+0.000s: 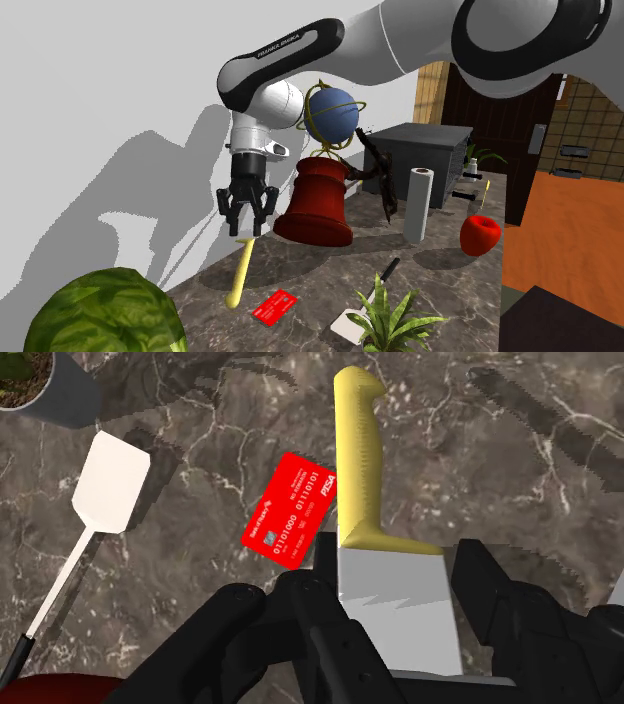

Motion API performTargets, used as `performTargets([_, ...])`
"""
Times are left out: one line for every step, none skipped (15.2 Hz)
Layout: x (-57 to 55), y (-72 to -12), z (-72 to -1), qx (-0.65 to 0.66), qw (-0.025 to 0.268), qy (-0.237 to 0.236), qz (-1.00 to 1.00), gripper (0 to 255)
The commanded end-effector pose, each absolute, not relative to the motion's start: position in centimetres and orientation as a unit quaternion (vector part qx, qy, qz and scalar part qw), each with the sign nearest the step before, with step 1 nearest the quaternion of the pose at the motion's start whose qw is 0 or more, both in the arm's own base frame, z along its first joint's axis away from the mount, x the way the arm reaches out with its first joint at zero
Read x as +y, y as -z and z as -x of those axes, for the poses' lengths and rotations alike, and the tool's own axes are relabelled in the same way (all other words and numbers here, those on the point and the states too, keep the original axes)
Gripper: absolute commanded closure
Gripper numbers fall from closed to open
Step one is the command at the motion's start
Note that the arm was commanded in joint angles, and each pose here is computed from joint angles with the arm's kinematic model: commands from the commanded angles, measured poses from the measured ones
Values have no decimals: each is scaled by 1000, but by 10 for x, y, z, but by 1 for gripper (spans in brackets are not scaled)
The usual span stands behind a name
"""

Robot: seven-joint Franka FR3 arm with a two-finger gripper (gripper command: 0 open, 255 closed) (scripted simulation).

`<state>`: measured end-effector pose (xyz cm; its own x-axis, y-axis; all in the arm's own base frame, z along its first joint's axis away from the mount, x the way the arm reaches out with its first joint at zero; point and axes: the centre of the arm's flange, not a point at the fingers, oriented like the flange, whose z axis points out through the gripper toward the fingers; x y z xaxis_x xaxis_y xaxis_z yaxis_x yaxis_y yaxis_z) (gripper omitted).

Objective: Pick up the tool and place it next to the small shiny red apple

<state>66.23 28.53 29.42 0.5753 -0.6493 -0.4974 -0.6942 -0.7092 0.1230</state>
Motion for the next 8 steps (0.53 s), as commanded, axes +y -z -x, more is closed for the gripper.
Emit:
performTargets([285,-305,-663,379,43,-262,886,255])
performTargets([285,-310,-663,379,43,-262,886,255])
performTargets([285,-315,-663,379,43,-262,886,255])
performTargets([285,-321,-663,379,43,-262,886,255])
performTargets([285,-326,-663,379,43,-262,886,255])
performTargets([285,-331,-663,379,43,-262,886,255])
performTargets([285,-336,-663,379,43,-262,886,255])
performTargets([285,-338,-663,379,43,-262,886,255])
